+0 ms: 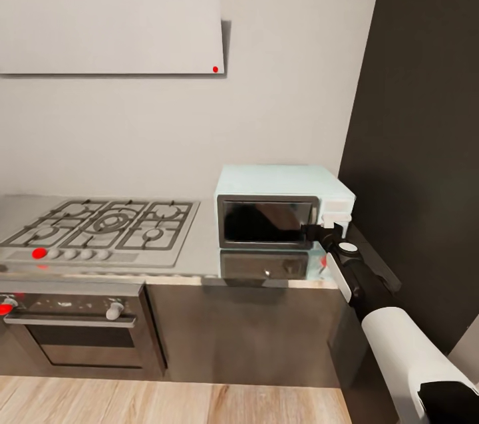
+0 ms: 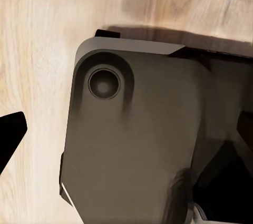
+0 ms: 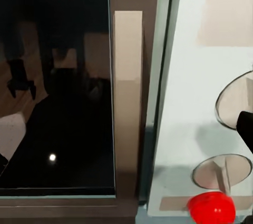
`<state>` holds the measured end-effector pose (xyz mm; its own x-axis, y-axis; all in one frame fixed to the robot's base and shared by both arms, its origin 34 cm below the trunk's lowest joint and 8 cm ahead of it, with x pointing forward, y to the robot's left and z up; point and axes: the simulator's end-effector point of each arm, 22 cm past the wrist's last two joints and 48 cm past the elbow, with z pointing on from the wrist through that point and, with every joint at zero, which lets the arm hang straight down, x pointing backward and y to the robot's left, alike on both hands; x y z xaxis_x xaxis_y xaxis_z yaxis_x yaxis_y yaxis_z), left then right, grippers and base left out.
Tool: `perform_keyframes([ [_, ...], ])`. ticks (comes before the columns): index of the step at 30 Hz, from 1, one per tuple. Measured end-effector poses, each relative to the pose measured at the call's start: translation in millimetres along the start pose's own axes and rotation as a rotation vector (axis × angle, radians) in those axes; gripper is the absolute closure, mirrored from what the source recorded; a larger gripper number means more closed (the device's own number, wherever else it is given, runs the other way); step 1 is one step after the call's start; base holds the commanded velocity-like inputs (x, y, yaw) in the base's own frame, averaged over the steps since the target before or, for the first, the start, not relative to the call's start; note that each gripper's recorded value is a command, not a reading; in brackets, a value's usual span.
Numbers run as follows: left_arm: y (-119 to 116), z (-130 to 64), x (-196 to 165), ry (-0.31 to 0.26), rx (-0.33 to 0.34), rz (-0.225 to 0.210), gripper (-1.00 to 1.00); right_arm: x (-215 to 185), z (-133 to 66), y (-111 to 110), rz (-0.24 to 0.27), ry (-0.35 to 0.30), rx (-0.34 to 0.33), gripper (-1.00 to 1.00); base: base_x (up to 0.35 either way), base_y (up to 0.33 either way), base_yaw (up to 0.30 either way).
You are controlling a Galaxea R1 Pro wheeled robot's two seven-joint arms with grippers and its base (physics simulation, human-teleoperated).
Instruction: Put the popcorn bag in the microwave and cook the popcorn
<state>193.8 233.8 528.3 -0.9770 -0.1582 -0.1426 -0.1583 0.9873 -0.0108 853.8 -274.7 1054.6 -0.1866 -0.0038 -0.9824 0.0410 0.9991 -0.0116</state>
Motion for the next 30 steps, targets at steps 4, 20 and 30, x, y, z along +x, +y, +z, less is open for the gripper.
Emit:
perform_keyframes([
  [4, 0.0, 0.1, 0.0, 0.000, 0.000, 0.000, -1.00, 0.1, 0.2, 0.0, 0.000, 0.000, 0.000, -1.00, 0.066, 0.000, 0.000],
  [20, 0.1, -1.7, 0.9, -0.005, 0.001, 0.000, -1.00, 1.1, -6.4, -0.8, -0.002, 0.002, -0.002, -1.00, 0.054, 0.000, 0.000],
  [30, 0.1, -1.3, 0.8, -0.004, 0.001, 0.000, -1.00, 1.6, -5.2, -6.6, -0.010, 0.003, 0.022, 1.00, 0.001, 0.000, 0.000],
])
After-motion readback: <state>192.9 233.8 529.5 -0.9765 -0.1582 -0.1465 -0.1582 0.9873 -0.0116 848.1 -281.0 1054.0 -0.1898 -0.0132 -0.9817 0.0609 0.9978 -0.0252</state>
